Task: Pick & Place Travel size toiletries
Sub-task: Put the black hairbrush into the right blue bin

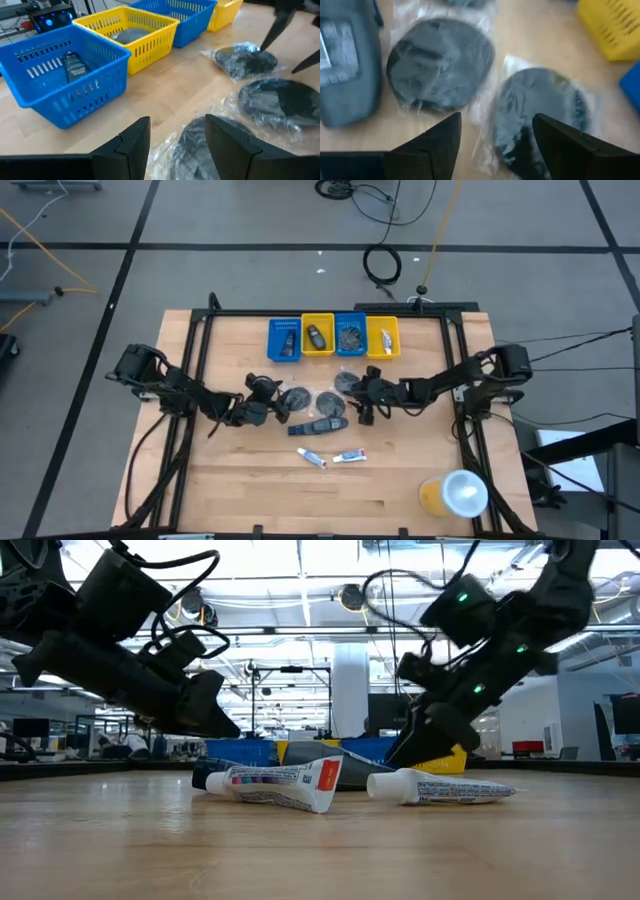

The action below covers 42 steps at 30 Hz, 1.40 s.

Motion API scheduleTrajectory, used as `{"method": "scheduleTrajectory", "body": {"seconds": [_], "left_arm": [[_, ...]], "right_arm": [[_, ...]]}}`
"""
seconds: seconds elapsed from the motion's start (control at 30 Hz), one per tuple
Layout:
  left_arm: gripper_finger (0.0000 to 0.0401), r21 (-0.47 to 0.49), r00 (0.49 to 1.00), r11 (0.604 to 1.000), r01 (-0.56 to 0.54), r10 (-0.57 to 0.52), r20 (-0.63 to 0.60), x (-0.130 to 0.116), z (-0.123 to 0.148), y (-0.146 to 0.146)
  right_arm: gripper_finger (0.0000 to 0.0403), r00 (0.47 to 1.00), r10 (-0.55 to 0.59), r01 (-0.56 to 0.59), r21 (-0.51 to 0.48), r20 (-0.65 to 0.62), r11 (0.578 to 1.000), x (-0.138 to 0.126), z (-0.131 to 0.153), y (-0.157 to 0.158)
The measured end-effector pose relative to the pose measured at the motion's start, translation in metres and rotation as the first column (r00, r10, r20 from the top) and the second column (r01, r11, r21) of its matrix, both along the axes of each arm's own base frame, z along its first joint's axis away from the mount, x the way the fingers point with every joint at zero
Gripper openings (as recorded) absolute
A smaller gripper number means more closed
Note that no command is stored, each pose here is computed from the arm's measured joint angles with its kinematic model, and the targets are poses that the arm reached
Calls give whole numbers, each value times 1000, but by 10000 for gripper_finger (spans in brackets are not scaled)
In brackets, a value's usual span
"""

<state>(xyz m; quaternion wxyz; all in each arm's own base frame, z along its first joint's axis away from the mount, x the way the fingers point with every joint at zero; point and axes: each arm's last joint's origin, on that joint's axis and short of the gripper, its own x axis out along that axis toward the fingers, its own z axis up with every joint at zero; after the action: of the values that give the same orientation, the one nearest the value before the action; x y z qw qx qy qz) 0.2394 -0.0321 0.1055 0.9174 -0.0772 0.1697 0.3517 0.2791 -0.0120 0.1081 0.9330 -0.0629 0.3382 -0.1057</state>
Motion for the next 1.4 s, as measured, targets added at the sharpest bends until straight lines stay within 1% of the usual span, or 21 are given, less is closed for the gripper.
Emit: {"method": "scheduleTrajectory", "body": {"seconds": [0.03,0.13,0.27,0.37,0.57,0.63,0.67,0.73,0.8,0.9,0.97,1.03,1.1,1.17,1.23,1.4], "left_arm": [[186,-1,1000,1000,2,-2,0,0,0,0],[186,-10,1000,1000,14,-15,-4,0,0,0],[186,-14,1000,1000,22,-22,-3,0,0,-1],[186,-17,1000,1000,26,-26,-2,0,0,-3],[186,-19,999,999,32,-32,-1,0,-1,-4],[186,-20,1000,999,31,-31,0,0,-1,-4],[186,-20,1000,999,31,-31,-1,0,-1,-4],[186,-21,1000,999,31,-31,0,0,-1,-4],[186,-21,1000,999,31,-31,0,0,-1,-4],[186,-22,1000,999,30,-30,1,0,-1,-4],[186,-23,1000,999,30,-30,1,0,-1,-4],[186,-26,1000,999,28,-28,5,0,-1,-4],[186,-27,1000,999,27,-27,6,0,-1,-4],[186,-28,1000,999,26,-26,6,0,-1,-4],[186,-27,1000,999,26,-26,6,0,-1,-4],[186,-28,1000,999,26,-26,7,0,-1,-4]], "right_arm": [[237,1000,12,-12,9,-14,1000,0,-3,-1],[224,999,-6,6,11,-34,1000,0,-9,-7],[189,997,-29,30,9,-71,1000,-2,-12,-12],[144,995,-43,44,9,-86,999,-4,-13,-16],[33,996,-46,47,15,-77,999,-5,-8,-15],[10,997,-48,49,22,-58,999,-6,-2,-12],[7,997,-48,50,26,-52,998,-7,1,-10],[12,996,-85,85,19,-16,996,-9,11,-7],[14,991,-125,125,10,52,992,-10,25,-5],[5,976,-164,161,28,145,986,-12,44,-3],[2,952,-197,191,50,235,980,-11,56,-4],[3,916,-243,233,69,320,970,-10,66,-9],[1,863,-316,299,105,395,948,-8,73,-19],[1,800,-401,372,155,447,915,-8,75,-31],[1,754,-450,416,181,478,891,-7,75,-45],[1,676,-532,501,212,510,839,-8,68,-76]]}}
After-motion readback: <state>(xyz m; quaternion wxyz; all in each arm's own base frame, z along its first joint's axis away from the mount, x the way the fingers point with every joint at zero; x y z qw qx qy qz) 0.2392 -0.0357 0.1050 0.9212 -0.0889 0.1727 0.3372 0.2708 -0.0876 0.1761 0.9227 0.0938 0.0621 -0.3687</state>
